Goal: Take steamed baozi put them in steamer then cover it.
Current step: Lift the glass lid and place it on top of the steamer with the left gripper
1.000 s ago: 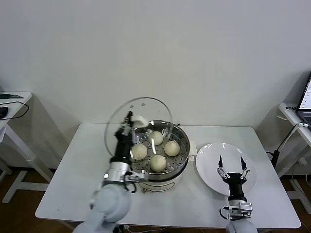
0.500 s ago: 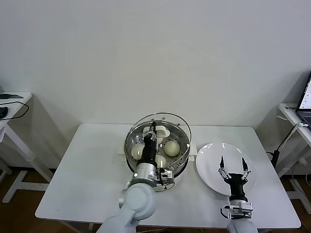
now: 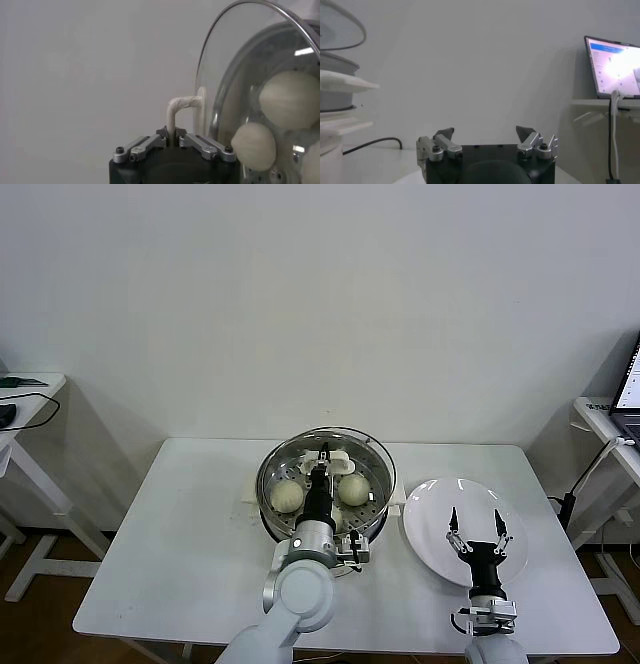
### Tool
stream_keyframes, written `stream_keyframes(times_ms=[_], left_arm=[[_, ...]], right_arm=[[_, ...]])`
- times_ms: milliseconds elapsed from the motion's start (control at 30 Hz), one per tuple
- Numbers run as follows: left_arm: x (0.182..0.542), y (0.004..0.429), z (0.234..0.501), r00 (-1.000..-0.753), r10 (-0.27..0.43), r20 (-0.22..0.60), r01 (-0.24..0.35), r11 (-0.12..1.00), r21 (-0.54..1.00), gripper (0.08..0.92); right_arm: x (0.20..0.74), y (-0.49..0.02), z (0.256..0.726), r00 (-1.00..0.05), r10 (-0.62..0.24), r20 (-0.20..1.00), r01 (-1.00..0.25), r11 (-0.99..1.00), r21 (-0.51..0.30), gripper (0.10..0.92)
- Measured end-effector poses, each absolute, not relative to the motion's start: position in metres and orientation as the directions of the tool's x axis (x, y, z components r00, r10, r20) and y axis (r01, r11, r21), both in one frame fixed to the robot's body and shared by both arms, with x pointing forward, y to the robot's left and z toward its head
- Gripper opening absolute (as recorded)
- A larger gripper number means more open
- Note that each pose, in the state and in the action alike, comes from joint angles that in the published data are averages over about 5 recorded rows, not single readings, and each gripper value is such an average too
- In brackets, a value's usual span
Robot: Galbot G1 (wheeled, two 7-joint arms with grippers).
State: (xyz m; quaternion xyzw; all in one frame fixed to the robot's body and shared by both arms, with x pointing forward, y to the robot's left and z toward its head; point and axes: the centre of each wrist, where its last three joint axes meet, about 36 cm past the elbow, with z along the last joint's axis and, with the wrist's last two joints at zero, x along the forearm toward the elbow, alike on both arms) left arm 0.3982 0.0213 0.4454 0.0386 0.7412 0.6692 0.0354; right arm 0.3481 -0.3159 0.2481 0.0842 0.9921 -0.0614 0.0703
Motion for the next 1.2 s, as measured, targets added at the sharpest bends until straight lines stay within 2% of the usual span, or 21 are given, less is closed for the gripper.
stream_keyframes(times_ms=[467,1200], left_arm=[[0.401,0.019,0.438,-0.996,0.093,0.013,0.016,0.029,0.999,0.187],[0.405,0.019,0.431,-0.996,0.085,0.033,0.034,0.002,0.999,0.187]], right_arm=[[0.352,-0.313,0.249,-0.976,0.153,-0.154,0.17,0.98,-0.106,0.823],[0.352,-0.312,0.248,-0.977,0.148,-0.153,0.165,0.981,-0.105,0.823]])
